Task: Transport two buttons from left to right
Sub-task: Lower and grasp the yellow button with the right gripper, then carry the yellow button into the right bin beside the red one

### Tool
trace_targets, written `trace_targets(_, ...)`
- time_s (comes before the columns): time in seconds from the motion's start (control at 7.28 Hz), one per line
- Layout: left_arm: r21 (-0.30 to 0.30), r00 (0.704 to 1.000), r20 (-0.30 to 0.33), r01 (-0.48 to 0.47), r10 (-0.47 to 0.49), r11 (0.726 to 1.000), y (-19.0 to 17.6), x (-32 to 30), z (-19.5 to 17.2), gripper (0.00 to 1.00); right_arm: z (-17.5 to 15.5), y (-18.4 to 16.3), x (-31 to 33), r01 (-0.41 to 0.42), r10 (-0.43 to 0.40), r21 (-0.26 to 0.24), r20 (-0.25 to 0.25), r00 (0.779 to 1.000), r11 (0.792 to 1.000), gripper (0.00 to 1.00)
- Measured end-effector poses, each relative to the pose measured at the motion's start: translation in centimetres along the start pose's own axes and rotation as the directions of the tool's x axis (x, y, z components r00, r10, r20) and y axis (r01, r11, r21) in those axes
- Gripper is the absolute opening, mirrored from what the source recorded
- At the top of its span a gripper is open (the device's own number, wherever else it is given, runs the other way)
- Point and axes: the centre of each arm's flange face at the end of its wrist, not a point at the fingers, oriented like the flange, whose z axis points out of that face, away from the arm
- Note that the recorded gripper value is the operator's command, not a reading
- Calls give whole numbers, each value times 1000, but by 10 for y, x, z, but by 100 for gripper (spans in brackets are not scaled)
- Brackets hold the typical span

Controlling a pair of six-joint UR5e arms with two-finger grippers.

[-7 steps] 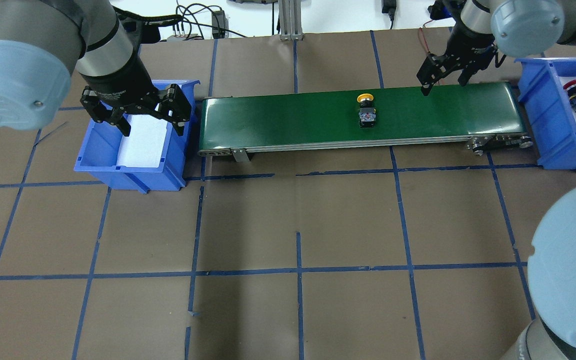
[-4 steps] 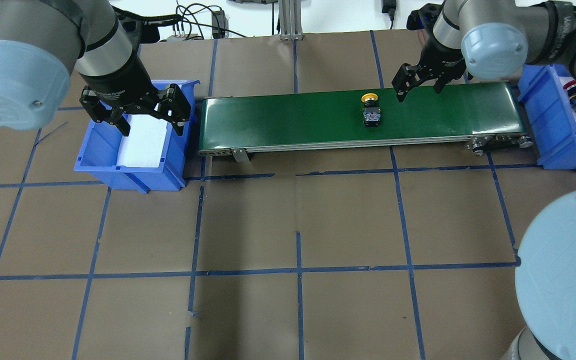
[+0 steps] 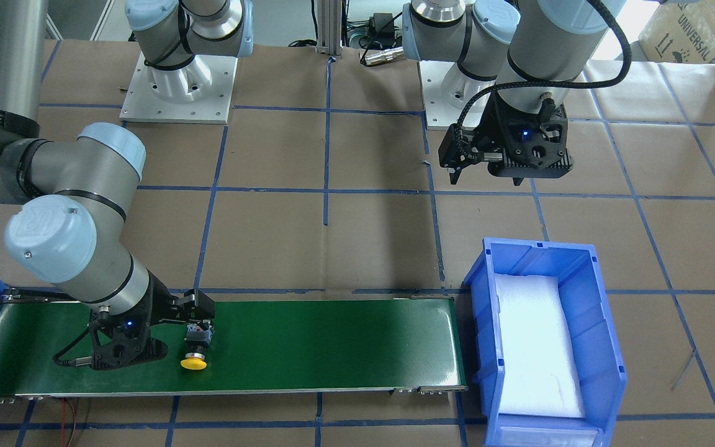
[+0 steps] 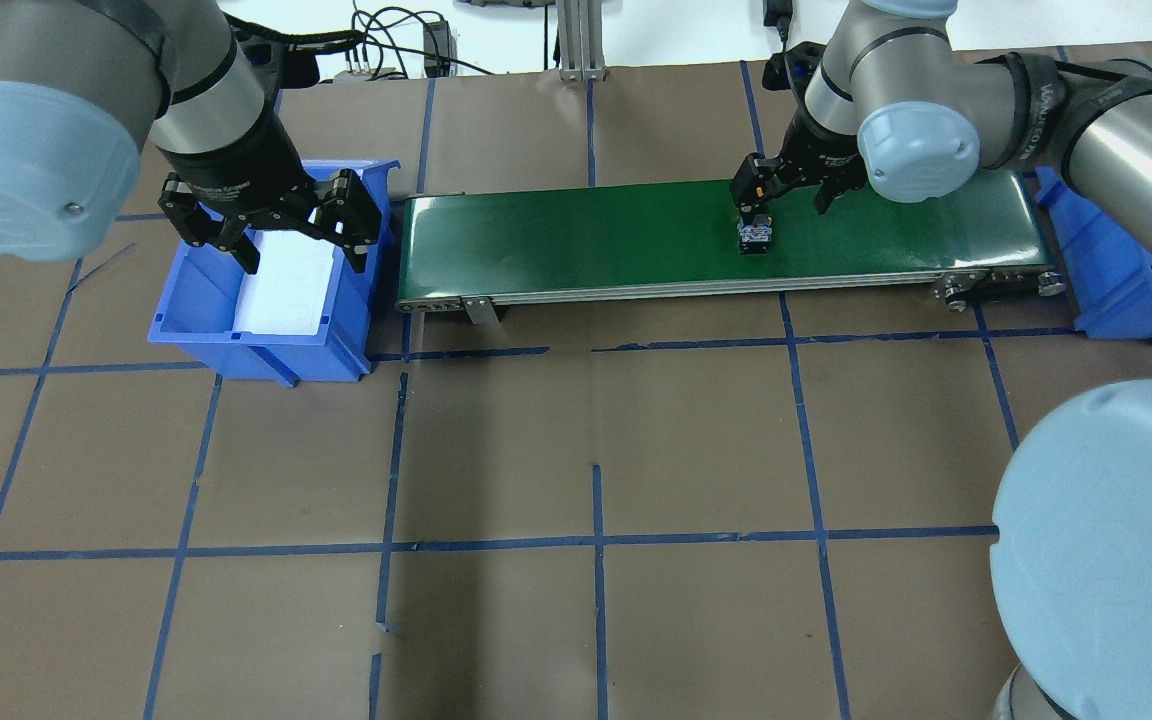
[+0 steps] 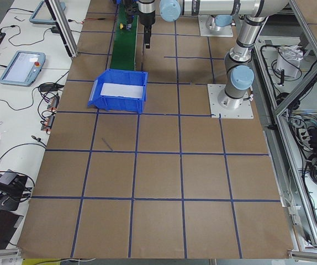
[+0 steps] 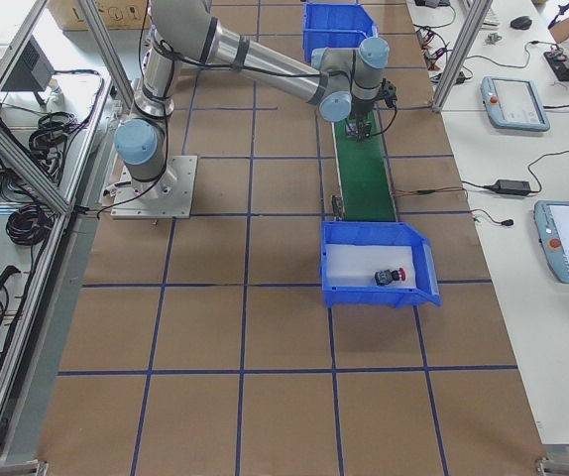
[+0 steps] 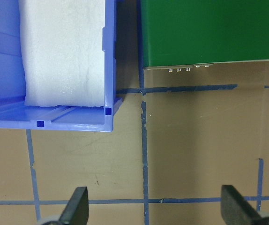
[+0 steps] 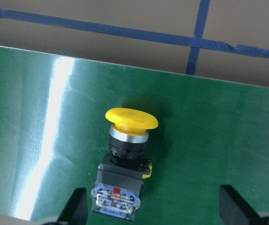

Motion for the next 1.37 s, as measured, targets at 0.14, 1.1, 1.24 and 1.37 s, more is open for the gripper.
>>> trace_targets(0.14, 0, 1000, -1, 0, 0, 1000, 0, 0, 0, 100, 4, -1, 2, -5, 5, 4, -3, 1000, 1000, 98)
trace_targets(1.1, -4, 1000, 0, -1, 1, 1000, 1, 0, 0, 100, 8, -1, 10, -73, 72, -27, -41, 997, 997, 25)
trace_targets(1.24, -4, 1000, 0, -1, 1, 1000, 1, 0, 0, 100, 6, 0, 12, -75, 73, -34, -53, 996, 997, 24)
trace_targets(1.37, -4, 1000, 0, -1, 1, 1000, 1, 0, 0, 100, 5, 0, 14, -77, 74, -39, -58, 996, 996, 24)
